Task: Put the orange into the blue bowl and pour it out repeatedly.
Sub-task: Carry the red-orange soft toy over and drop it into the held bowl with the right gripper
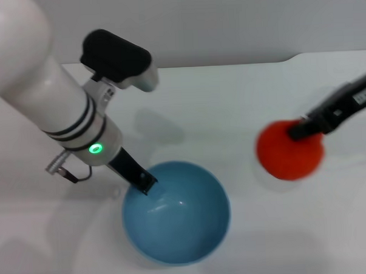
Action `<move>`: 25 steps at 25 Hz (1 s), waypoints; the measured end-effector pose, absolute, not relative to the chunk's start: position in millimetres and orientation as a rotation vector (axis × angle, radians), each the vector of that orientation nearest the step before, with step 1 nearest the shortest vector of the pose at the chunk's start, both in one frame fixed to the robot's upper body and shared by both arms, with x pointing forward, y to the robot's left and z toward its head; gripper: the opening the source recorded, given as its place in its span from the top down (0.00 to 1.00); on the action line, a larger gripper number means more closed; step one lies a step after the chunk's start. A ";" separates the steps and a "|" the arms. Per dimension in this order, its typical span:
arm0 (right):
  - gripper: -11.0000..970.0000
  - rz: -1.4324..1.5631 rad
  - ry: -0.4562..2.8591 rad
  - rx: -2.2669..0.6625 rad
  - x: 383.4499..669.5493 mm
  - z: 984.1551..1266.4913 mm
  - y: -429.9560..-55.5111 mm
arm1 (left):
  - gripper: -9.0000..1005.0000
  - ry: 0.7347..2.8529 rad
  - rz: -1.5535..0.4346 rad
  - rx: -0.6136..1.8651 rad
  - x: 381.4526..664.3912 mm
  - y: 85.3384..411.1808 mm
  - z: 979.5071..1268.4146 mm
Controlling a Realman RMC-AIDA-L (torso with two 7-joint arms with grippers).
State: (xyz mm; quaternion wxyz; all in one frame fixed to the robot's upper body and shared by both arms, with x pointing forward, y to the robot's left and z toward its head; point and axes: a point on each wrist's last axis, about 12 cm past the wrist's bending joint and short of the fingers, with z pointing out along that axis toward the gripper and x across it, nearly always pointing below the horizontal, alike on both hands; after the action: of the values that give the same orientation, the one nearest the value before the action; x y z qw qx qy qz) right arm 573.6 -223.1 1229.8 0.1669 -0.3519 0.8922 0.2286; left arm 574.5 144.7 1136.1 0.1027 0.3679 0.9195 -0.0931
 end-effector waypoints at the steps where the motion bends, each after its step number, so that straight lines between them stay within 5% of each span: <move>1: 0.91 0.665 2.495 -1.045 573.3 1237.6 -215.4 | 0.99 2.720 -0.270 1.098 574.3 140.8 1135.0; 8: 0.93 0.719 2.298 -1.259 566.8 1257.4 -173.7 | 0.99 2.672 -0.341 1.124 576.7 120.2 1147.4; 18: 0.93 0.670 2.310 -1.465 559.7 1231.6 -142.2 | 0.99 2.602 -0.364 1.151 580.0 109.3 1163.0; 25: 0.70 0.665 2.285 -1.402 564.2 1238.5 -145.6 | 0.99 2.582 -0.366 1.157 580.7 108.1 1166.8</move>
State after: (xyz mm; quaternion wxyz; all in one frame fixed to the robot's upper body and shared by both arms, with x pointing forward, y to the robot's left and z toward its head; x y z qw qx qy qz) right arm 564.2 -145.6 1238.5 0.1886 -0.4984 0.8125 0.2366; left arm 580.7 108.1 1166.8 0.1437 0.4014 0.8956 -0.1269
